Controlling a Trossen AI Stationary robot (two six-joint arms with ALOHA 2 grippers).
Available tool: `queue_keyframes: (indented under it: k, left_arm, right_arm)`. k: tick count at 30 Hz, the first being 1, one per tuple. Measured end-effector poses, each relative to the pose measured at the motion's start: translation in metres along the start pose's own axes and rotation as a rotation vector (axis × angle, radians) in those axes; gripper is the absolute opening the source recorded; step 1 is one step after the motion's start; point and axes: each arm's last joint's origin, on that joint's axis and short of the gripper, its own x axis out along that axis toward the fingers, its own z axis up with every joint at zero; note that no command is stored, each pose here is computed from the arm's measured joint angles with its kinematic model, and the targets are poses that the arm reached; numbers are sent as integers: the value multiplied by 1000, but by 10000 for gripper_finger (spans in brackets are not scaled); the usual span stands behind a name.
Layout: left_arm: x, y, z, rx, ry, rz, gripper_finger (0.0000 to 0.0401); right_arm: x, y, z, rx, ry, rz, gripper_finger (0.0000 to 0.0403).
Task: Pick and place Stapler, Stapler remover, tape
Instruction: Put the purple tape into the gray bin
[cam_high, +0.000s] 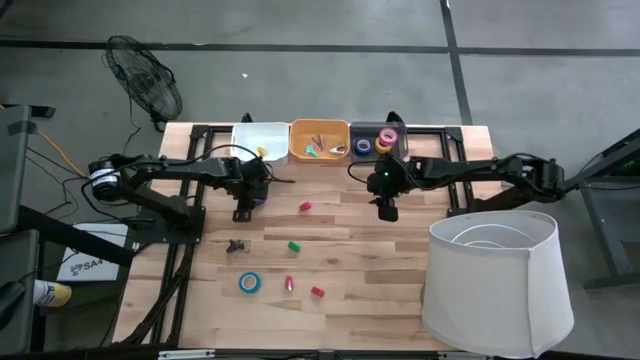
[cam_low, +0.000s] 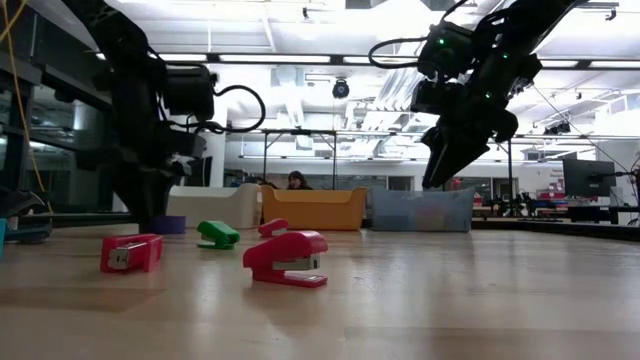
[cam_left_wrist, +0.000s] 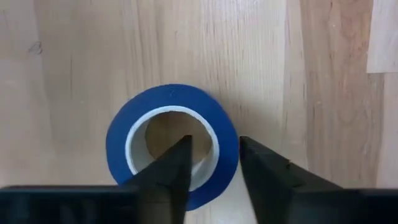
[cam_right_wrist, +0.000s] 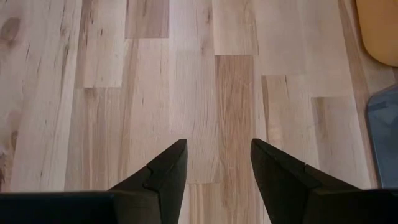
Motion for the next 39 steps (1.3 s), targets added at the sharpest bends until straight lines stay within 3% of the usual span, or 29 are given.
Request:
queue_keyframes:
  k: [5, 14, 23, 31, 39]
  left_arm:
    - [0, 0, 0, 2, 0, 0, 33]
    - [-7, 8, 18, 81, -208, 89, 33]
    - [-25, 16, 48, 228, -588, 171, 33]
    - [-43, 18, 67, 341, -896, 147, 33]
    - [-52, 18, 73, 372, -1024, 130, 33]
  right_arm:
    - [0, 0, 1, -1, -8, -2, 169]
    - [6, -5, 18, -25, -175, -28, 169]
    - [35, -14, 41, -128, -416, -91, 169]
    - [51, -21, 60, -200, -677, -192, 169]
    - [45, -23, 70, -311, -817, -295, 169]
